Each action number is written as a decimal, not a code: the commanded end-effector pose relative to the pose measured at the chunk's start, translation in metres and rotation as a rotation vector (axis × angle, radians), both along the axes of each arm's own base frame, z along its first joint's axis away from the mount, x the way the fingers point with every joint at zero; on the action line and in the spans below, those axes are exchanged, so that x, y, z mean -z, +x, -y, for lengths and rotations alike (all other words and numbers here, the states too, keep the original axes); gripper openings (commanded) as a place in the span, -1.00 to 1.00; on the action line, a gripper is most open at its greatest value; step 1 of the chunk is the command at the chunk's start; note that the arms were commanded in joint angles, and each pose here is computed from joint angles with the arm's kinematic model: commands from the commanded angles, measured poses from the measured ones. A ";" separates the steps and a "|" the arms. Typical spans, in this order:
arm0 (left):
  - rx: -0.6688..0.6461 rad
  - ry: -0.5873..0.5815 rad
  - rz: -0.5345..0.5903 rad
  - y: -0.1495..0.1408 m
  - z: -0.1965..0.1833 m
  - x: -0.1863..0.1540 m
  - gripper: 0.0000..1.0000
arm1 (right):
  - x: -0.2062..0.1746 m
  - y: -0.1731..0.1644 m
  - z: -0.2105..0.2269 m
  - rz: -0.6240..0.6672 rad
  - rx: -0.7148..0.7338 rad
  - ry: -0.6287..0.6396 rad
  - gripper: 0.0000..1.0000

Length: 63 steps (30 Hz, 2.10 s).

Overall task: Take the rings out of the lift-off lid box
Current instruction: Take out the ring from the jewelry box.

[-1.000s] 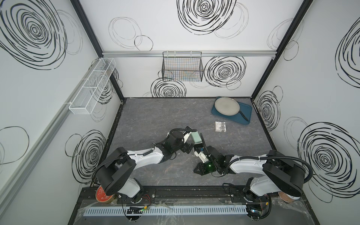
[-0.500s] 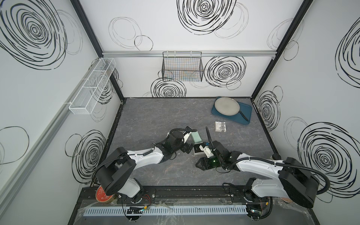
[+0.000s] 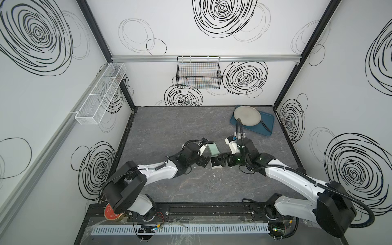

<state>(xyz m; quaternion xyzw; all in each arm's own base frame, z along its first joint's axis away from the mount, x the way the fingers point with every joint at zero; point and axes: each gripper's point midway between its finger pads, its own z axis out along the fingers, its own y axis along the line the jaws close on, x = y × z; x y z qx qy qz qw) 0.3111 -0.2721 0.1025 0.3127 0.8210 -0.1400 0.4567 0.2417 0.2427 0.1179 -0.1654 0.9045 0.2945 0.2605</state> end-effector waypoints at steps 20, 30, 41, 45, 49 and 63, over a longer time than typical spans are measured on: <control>-0.026 -0.015 -0.031 0.007 0.006 0.019 0.99 | 0.065 0.019 -0.035 -0.114 0.098 -0.110 -0.25; -0.027 -0.034 -0.045 0.010 0.011 0.027 0.99 | 0.077 0.019 -0.034 -0.133 0.104 -0.134 -0.33; -0.022 -0.033 -0.060 0.012 0.015 0.034 0.99 | 0.087 0.016 -0.033 -0.155 0.106 -0.145 -0.49; -0.019 -0.030 -0.065 0.012 0.016 0.036 0.99 | 0.091 0.015 -0.033 -0.166 0.107 -0.148 -0.52; -0.019 -0.031 -0.068 0.013 0.018 0.037 0.99 | 0.094 0.014 -0.033 -0.171 0.105 -0.152 -0.60; -0.006 -0.035 -0.085 0.016 0.025 0.042 0.99 | 0.082 0.016 -0.033 -0.147 0.101 -0.141 -0.86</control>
